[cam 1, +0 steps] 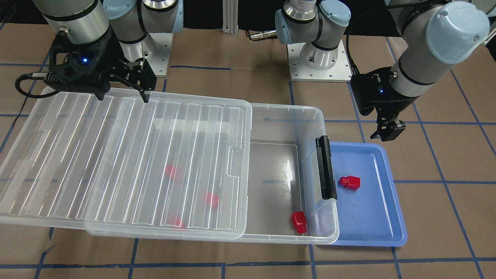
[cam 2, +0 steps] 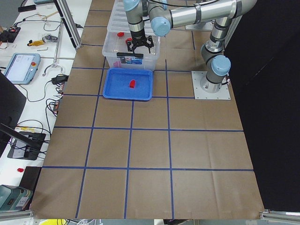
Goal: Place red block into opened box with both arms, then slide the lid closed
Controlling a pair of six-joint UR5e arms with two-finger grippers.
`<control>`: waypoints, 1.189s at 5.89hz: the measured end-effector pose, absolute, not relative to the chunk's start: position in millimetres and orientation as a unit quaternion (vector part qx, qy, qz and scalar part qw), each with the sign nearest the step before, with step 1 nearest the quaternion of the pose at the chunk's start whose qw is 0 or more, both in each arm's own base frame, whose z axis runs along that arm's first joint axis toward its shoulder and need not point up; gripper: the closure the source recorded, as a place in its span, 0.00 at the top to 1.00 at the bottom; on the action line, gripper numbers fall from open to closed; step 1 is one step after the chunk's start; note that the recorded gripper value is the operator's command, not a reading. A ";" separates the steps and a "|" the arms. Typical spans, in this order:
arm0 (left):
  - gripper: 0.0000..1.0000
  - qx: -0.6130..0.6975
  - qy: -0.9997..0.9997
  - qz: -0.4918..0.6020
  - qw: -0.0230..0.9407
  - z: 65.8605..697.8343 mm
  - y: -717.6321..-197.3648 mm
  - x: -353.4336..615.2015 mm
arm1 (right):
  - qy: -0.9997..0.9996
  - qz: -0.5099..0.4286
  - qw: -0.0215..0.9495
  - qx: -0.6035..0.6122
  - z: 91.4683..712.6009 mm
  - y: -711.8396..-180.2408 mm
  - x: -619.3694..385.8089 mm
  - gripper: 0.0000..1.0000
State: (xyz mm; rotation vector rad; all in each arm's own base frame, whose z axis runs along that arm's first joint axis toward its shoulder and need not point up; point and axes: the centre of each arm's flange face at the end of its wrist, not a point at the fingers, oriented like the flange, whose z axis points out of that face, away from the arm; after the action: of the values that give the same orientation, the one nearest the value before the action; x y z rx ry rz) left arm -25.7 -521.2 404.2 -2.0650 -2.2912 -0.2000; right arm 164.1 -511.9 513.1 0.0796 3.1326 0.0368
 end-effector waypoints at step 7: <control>0.95 -0.734 -0.678 -0.004 -0.030 223.5 -544.7 11.4 | 1.000 0.009 0.003 0.026 513.7 -512.0 163.9 1.00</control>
State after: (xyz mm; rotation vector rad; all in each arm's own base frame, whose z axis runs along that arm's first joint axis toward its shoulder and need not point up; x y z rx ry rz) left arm 11.4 -544.7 223.5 -2.3507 -2.1730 -0.0128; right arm 163.9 -512.0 513.7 0.0816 3.1343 0.0284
